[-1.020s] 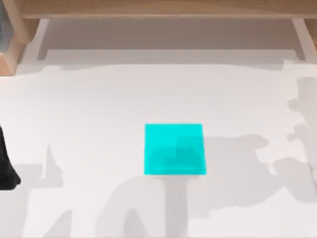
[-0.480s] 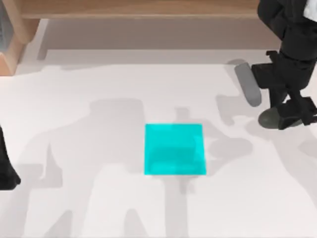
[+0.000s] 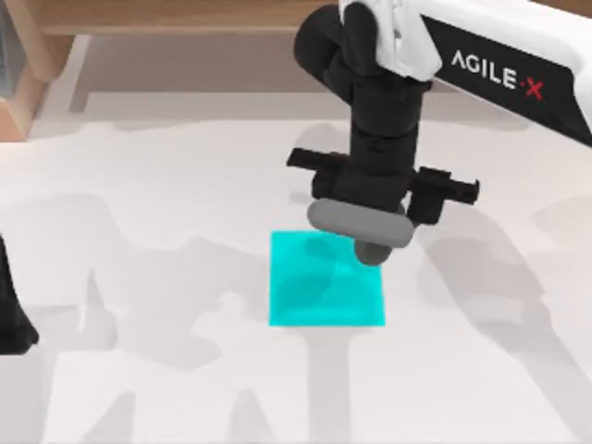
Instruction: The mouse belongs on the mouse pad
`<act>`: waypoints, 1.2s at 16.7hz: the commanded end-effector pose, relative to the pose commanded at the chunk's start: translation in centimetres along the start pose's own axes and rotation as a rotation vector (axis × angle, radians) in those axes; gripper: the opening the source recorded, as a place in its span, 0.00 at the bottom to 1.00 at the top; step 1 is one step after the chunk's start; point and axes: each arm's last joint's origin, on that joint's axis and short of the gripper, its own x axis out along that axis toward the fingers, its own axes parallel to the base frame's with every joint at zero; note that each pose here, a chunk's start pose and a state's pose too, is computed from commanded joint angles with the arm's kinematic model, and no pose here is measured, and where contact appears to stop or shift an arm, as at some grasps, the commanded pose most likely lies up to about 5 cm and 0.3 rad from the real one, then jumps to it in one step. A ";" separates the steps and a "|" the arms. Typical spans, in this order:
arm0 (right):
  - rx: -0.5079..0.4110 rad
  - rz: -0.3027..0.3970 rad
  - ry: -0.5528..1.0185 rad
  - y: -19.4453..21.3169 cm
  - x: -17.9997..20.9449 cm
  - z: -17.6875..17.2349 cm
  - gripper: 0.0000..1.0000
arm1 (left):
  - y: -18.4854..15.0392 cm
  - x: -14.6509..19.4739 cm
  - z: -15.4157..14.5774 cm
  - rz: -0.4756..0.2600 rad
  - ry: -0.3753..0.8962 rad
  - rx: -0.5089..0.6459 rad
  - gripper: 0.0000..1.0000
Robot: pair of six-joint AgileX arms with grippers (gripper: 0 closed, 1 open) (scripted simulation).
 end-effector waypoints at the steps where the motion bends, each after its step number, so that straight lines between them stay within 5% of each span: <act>1: -0.092 -0.008 0.011 -1.0 -0.1 0.8 0.00 | 0.0 0.0 0.0 0.000 0.000 0.000 1.00; 4: -0.280 -0.028 0.040 -3.1 -0.4 2.6 0.00 | 0.0 0.0 0.0 0.000 0.000 0.000 1.00; 6: -0.328 -0.032 0.049 -3.7 -0.4 3.1 0.00 | 0.0 0.0 0.0 0.000 0.000 0.000 1.00; 13: -0.323 -0.032 0.050 -3.7 -0.5 3.2 0.00 | 0.0 0.0 0.0 0.000 0.000 0.000 1.00; 20: -0.367 -0.027 0.071 -6.1 0.7 7.6 0.00 | 0.0 0.0 0.0 0.000 0.000 0.000 1.00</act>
